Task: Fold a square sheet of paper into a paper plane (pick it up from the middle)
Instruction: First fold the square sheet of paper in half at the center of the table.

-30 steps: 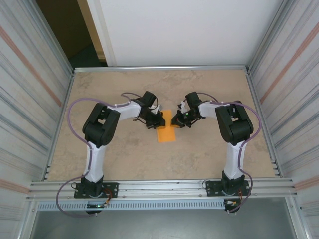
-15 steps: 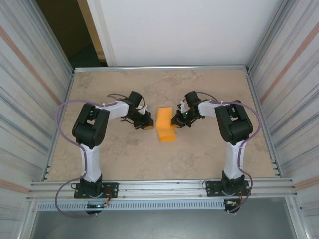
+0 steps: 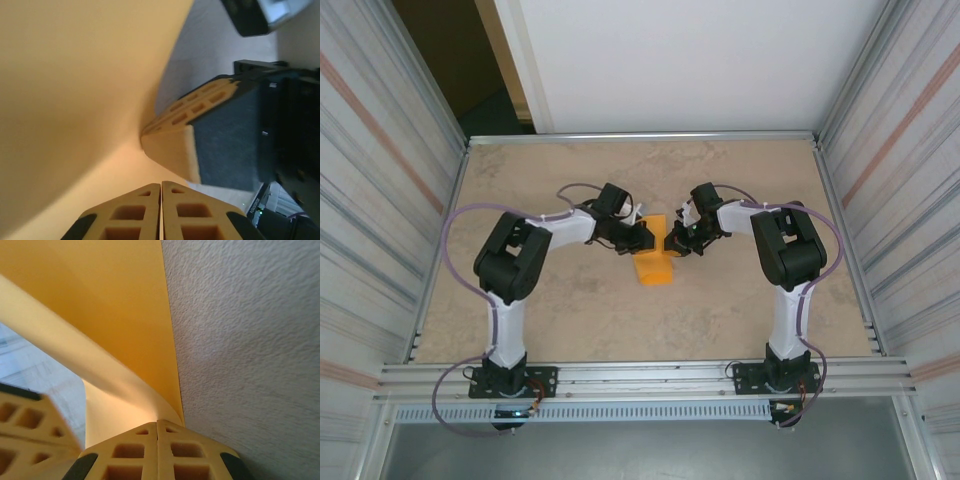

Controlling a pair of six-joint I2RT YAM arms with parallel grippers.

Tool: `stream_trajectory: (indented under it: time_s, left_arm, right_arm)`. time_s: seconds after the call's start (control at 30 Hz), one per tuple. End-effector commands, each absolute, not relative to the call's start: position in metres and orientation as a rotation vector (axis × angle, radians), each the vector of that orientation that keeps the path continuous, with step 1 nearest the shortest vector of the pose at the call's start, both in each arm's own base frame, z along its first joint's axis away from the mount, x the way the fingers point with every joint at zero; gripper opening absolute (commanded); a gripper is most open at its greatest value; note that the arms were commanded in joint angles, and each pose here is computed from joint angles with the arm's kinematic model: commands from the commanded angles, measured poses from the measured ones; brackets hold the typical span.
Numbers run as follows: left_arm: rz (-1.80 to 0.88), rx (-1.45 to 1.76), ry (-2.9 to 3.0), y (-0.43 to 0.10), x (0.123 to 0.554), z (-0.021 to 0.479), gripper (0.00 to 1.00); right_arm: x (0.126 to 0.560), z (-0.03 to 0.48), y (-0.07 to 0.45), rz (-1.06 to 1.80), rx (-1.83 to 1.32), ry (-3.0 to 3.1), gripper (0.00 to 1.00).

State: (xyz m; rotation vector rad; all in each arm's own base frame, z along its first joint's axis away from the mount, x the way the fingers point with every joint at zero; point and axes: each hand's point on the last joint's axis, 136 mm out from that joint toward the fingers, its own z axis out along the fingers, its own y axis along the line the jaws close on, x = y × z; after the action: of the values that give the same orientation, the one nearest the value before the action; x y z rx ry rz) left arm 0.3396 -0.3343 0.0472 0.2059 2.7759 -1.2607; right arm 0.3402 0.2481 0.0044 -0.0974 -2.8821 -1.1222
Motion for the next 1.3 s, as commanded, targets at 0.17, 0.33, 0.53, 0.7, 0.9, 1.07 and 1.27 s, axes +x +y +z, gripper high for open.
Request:
stream_trajectory:
  time_s: [0.17,0.33,0.53,0.7,0.9,1.07,1.27]
  left_arm:
    - [-1.240,0.094,2.770,-0.298,0.358,0.020,0.11]
    - [-1.182,-0.007,2.806,-0.258,0.354,0.000,0.11]
    - [-1.150,0.013,2.742,-0.243,0.364,0.030,0.11]
    - [-1.228,0.141,2.624,-0.278,0.371,0.074,0.12]
    - [-1.235,0.169,2.702,-0.319,0.366,0.051,0.11]
    - [-1.208,0.165,2.732,-0.320,0.373,0.035,0.11]
    - [-1.146,0.082,2.797,-0.282,0.378,0.005,0.11]
  right_arm:
    - [0.274,-0.092,0.170,-0.444,-0.291,-2.834,0.00]
    - [0.266,-0.097,0.165,-0.412,-0.286,-2.815,0.00]
    - [0.264,-0.098,0.164,-0.405,-0.285,-2.814,0.00]
    - [0.264,-0.097,0.164,-0.402,-0.289,-2.814,0.00]
    - [0.264,-0.099,0.165,-0.404,-0.294,-2.811,0.00]
    - [0.262,-0.100,0.164,-0.401,-0.294,-2.808,0.00]
    - [0.258,-0.105,0.160,-0.384,-0.303,-2.801,0.00]
